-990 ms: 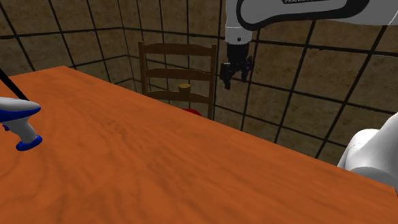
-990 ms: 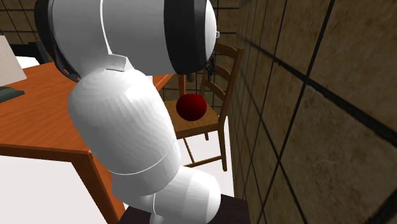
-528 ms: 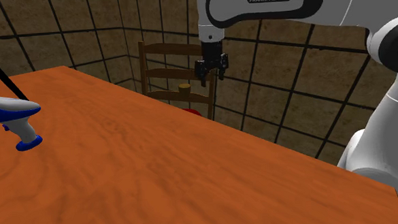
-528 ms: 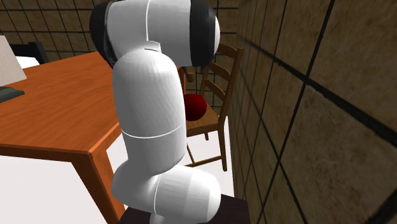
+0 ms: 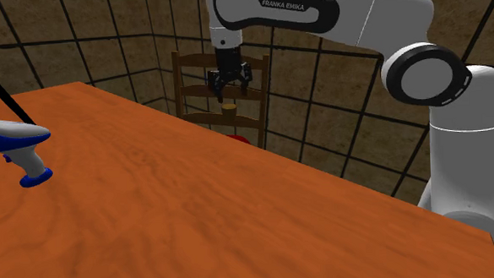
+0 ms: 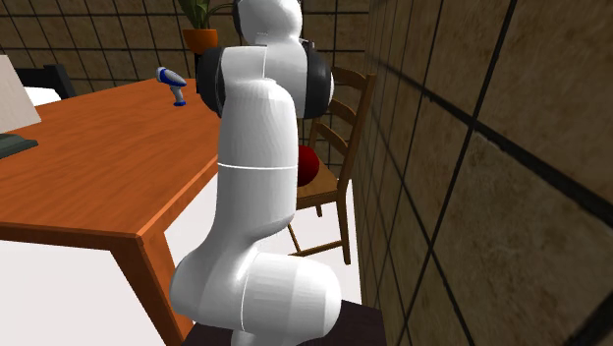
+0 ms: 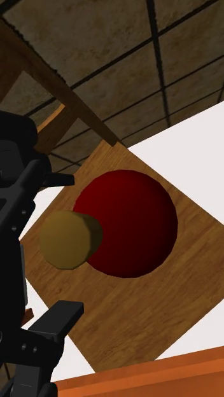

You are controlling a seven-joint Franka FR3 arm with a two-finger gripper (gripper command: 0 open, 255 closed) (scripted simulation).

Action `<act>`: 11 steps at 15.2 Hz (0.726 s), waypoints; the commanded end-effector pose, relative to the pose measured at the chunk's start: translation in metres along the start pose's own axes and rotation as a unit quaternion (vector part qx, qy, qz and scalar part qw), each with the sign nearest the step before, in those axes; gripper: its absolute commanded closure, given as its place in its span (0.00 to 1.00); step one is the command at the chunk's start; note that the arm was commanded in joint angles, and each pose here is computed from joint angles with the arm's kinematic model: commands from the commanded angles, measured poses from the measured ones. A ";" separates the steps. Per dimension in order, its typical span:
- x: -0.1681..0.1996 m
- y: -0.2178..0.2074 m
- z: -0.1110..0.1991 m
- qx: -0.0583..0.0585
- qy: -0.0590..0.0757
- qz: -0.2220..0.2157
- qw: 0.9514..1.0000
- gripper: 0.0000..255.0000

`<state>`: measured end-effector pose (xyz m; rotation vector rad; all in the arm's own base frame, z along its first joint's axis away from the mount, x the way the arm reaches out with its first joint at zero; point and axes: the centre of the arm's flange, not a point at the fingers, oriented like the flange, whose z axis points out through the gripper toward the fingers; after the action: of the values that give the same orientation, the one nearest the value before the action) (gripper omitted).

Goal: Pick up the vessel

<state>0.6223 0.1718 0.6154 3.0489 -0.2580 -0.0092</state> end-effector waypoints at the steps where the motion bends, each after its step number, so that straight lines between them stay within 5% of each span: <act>1: 0.006 -0.004 0.005 0.000 0.001 0.001 1.000 0.00; 9: 0.006 -0.007 0.040 0.000 0.001 0.001 1.000 0.00; 10: 0.005 -0.007 0.040 0.000 0.001 0.001 1.000 1.00; 11: 0.005 -0.007 0.040 0.000 0.001 0.001 1.000 1.00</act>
<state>0.6281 0.1752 0.5757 3.0495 -0.2606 -0.0058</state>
